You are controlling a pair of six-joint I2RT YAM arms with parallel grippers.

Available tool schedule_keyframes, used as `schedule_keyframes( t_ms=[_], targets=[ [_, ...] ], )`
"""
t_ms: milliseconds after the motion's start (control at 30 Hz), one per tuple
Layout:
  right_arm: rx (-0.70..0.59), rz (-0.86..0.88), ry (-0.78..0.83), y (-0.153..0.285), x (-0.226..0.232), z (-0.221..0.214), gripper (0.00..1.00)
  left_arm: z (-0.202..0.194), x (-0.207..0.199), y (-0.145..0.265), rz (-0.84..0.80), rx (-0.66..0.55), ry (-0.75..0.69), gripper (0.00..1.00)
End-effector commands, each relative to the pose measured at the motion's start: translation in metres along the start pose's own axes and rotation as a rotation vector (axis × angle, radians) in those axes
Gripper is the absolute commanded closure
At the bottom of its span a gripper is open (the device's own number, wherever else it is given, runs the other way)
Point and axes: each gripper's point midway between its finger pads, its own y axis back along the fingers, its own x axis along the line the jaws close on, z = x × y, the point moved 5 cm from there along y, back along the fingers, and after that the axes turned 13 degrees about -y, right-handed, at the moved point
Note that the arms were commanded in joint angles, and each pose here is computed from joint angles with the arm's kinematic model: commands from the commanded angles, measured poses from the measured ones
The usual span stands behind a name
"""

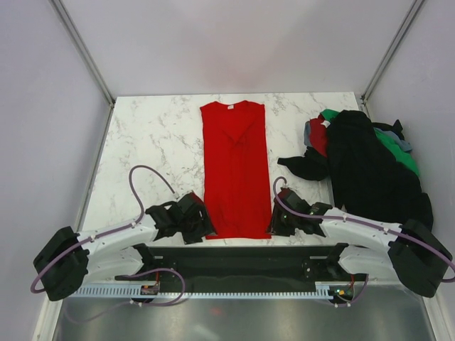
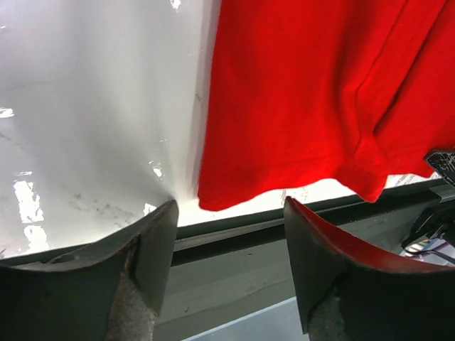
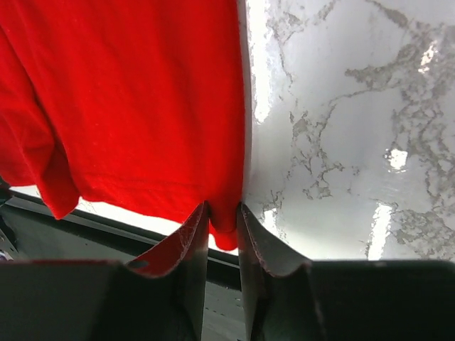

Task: Fold and stack the t-shirts
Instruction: Fold the tshirt

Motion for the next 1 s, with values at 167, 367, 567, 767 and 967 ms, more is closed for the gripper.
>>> schedule_keyframes(
  t_ms=[167, 367, 567, 767, 967],
  targets=[
    [0.015, -0.036, 0.022, -0.005, -0.011, -0.005, 0.79, -0.002, 0.008, -0.016, 0.052, 0.005, 0.01, 0.6],
    [0.023, -0.031, 0.029, 0.0, -0.016, -0.008, 0.9, 0.01, -0.007, -0.006, 0.017, -0.02, -0.049, 0.98],
    [0.07, -0.032, -0.008, 0.015, -0.024, -0.017, 1.0, 0.013, -0.017, 0.024, -0.048, -0.034, -0.05, 0.98],
    [-0.02, -0.003, 0.008, 0.042, 0.011, 0.003, 1.0, 0.033, -0.032, 0.064, -0.075, -0.137, -0.09, 0.98],
    [-0.217, -0.045, 0.111, 0.07, 0.075, 0.06, 1.0, 0.079, -0.063, 0.088, 0.002, -0.227, -0.199, 0.98]
  ],
)
